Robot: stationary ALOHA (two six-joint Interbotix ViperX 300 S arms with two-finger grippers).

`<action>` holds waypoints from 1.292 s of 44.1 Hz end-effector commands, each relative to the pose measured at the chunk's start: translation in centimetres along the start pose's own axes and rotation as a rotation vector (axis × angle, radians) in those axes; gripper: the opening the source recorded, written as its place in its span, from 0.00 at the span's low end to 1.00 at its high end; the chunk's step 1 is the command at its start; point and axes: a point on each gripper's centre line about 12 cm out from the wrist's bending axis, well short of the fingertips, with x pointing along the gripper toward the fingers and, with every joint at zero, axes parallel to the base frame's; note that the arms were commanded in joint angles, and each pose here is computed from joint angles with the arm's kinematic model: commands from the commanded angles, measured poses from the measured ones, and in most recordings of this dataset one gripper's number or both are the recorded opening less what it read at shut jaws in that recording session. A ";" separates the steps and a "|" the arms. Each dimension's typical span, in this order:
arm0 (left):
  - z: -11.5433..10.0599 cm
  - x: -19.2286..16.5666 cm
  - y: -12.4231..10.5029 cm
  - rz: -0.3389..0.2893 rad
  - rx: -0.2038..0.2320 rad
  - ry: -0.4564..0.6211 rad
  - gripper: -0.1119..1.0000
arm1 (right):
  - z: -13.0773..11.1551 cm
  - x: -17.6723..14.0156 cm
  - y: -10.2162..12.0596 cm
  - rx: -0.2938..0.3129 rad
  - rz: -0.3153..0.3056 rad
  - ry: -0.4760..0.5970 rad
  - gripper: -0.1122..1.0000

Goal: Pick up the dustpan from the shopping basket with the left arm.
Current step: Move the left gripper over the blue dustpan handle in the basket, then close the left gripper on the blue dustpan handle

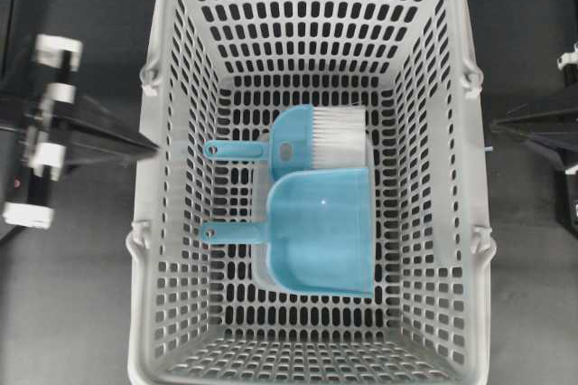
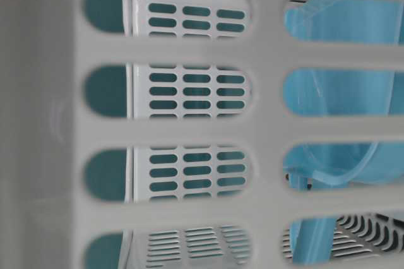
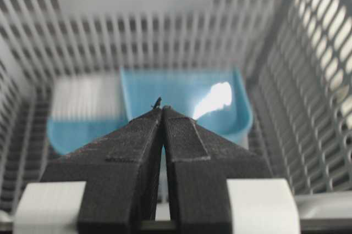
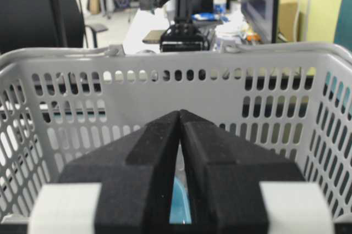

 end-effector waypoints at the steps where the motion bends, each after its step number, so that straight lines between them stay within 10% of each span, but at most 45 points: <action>1: 2.6 1.6 -0.1 0.004 0.003 0.127 0.10 | 0.3 0.1 0.1 0.005 0.004 -0.003 0.10; 26: 2.9 13.7 -1.7 0.008 0.030 0.788 0.11 | -0.1 -0.1 0.5 0.006 0.024 0.002 0.10; 41: -1.5 15.9 -2.8 0.026 -0.015 0.889 0.88 | -0.2 -0.3 0.6 0.006 0.031 0.001 0.10; 57: -5.6 18.0 -4.1 0.038 -0.081 0.858 0.92 | -0.6 -0.4 0.7 0.006 0.039 0.011 0.10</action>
